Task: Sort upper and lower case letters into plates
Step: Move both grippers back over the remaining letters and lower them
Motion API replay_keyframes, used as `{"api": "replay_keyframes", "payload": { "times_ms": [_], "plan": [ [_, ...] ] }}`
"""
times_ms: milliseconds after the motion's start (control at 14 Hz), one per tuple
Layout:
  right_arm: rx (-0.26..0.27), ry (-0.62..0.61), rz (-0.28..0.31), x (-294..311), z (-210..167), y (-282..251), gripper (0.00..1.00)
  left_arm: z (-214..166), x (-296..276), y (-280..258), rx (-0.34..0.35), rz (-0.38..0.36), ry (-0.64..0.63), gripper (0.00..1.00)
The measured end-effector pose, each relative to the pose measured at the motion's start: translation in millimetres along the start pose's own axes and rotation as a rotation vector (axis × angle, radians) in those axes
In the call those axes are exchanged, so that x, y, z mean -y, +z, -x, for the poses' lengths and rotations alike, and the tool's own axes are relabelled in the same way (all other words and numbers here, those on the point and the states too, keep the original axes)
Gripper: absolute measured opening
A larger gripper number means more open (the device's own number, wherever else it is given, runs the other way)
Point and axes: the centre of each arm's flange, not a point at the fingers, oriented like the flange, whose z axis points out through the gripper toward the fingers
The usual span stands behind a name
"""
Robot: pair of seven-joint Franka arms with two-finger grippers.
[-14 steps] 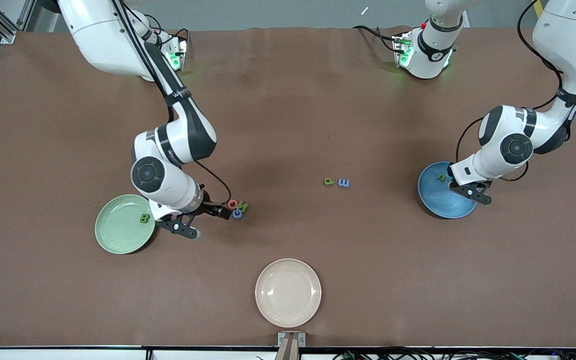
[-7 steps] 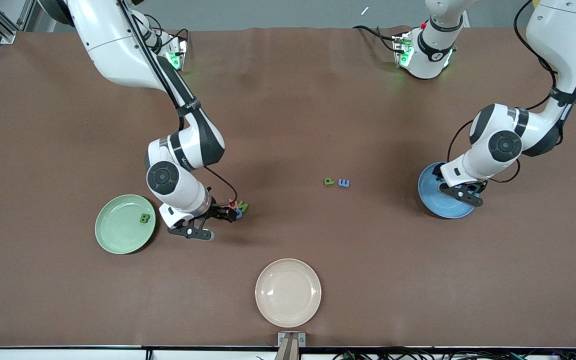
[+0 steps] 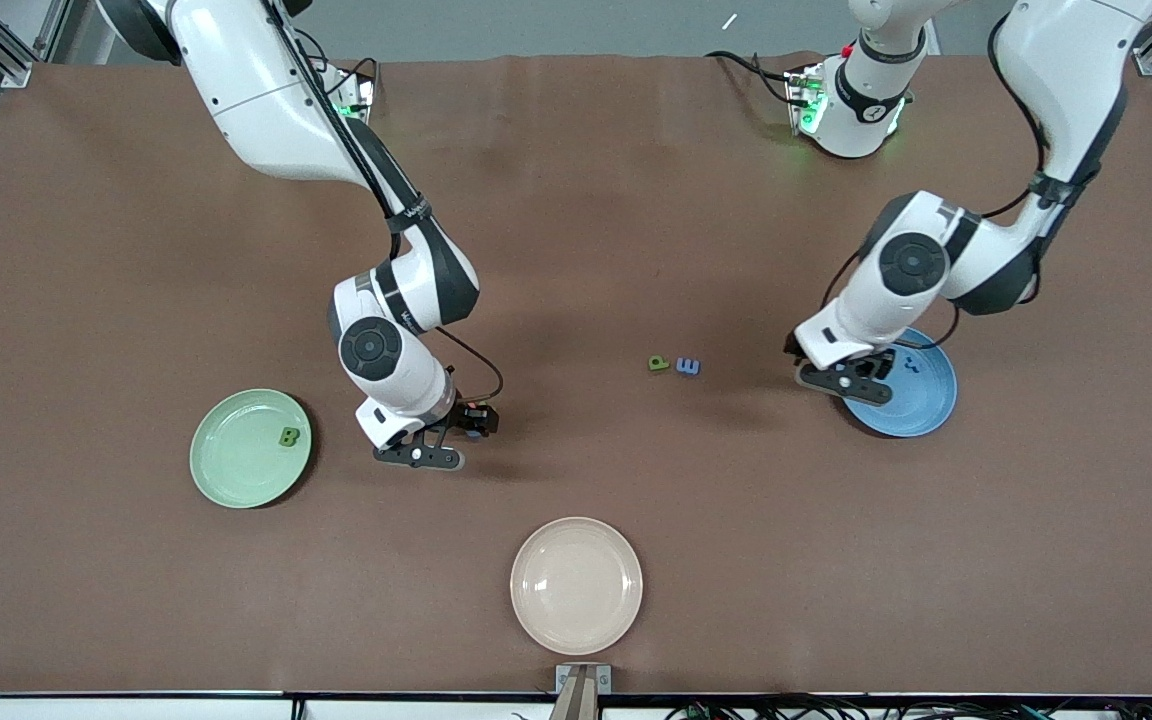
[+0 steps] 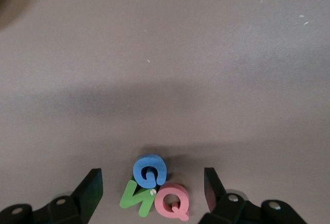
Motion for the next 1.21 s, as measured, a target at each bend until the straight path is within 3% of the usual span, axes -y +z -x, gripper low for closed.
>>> {"api": "replay_keyframes", "payload": {
  "times_ms": [429,929,1214],
  "plan": [
    [0.005,-0.008,0.008,2.6,5.2,18.1,0.83,-18.5,-111.8,9.7,0.001,0.08,-0.042,1.0],
    [0.002,-0.012,0.01,4.5,8.1,28.1,0.74,-30.3,-141.6,39.5,0.038,0.115,-0.073,0.99],
    [-0.001,-0.012,0.01,4.2,8.0,29.8,0.72,-27.9,-152.4,50.1,0.05,0.099,-0.075,0.89]
  ]
}}
